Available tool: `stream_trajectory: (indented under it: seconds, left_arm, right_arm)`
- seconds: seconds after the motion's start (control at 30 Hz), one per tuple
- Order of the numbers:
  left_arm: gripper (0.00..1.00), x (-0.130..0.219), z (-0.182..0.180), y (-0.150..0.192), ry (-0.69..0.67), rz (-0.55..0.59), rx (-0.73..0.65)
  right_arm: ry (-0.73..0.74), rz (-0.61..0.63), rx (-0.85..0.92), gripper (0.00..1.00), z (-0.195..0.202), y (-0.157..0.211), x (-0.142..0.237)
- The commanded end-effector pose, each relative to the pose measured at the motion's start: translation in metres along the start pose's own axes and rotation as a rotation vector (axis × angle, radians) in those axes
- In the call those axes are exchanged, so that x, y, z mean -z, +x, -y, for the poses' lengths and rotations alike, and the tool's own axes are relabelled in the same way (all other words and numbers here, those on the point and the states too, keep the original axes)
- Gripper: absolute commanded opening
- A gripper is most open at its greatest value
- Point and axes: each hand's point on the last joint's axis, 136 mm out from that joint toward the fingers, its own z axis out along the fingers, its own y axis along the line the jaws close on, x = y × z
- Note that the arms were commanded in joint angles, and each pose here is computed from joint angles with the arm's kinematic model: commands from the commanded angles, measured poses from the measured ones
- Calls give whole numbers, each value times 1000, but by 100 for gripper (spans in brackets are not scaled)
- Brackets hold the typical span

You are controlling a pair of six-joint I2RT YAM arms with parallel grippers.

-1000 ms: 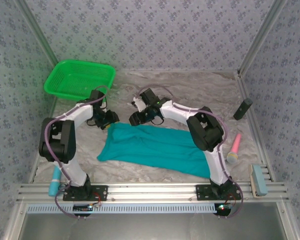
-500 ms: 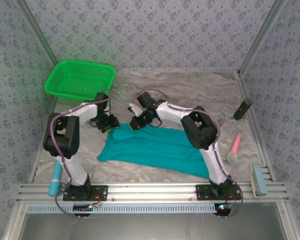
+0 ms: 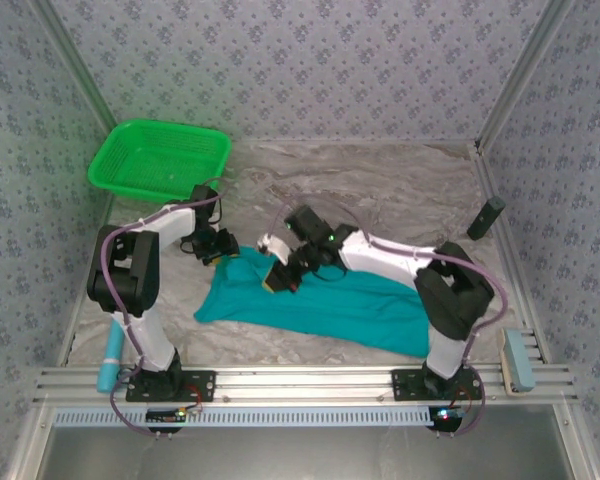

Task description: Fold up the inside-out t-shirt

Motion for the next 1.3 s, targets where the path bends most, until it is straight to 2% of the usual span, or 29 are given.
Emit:
stream_trajectory:
  seconds: [0.0, 0.1, 0.2, 0.27, 0.37, 0.47, 0.6, 0.7, 0.77, 0.8, 0.87, 0.93, 1.13, 1.27]
  left_arm:
    - [50, -4, -16, 13, -81, -52, -24]
    - [51, 9, -14, 14, -73, -31, -41]
    - [51, 22, -5, 19, -24, -19, -45]
    - [51, 26, 2, 22, 17, -19, -50]
    - [51, 22, 4, 26, 31, -43, -49]
    - [51, 17, 6, 30, 44, -72, -45]
    - [52, 20, 3, 29, 36, -56, -53]
    - [52, 20, 2, 29, 36, -57, -51]
    - [52, 19, 3, 28, 39, -61, -51]
    - [52, 19, 3, 29, 40, -64, -52]
    - [52, 19, 3, 28, 42, -65, -55]
    - [52, 20, 3, 29, 42, -64, -57]
    - [52, 27, 2, 24, 46, -48, -62]
    - [52, 29, -1, 20, 45, -42, -53]
  right_arm:
    - [63, -41, 32, 26, 10, 15, 2]
    - [127, 18, 60, 27, 11, -11, 19]
    - [327, 70, 88, 43, 40, -33, 28]
    - [471, 79, 105, 46, 69, -44, 32]
    - [554, 74, 196, 56, 76, -67, 24]
    - [588, 33, 265, 58, 71, -70, -1]
    - [718, -47, 251, 56, 90, -61, -15]
    - [803, -92, 224, 52, 105, -52, -16]
    - [789, -94, 207, 46, 106, -48, -18]
    - [783, -92, 200, 38, 105, -48, -19]
    - [753, -92, 198, 15, 100, -48, -20]
    - [714, -77, 208, 6, 89, -51, -19]
    - [446, 25, 279, 1, 22, -63, -14]
    - [321, -14, 312, 0, -11, -46, -16]
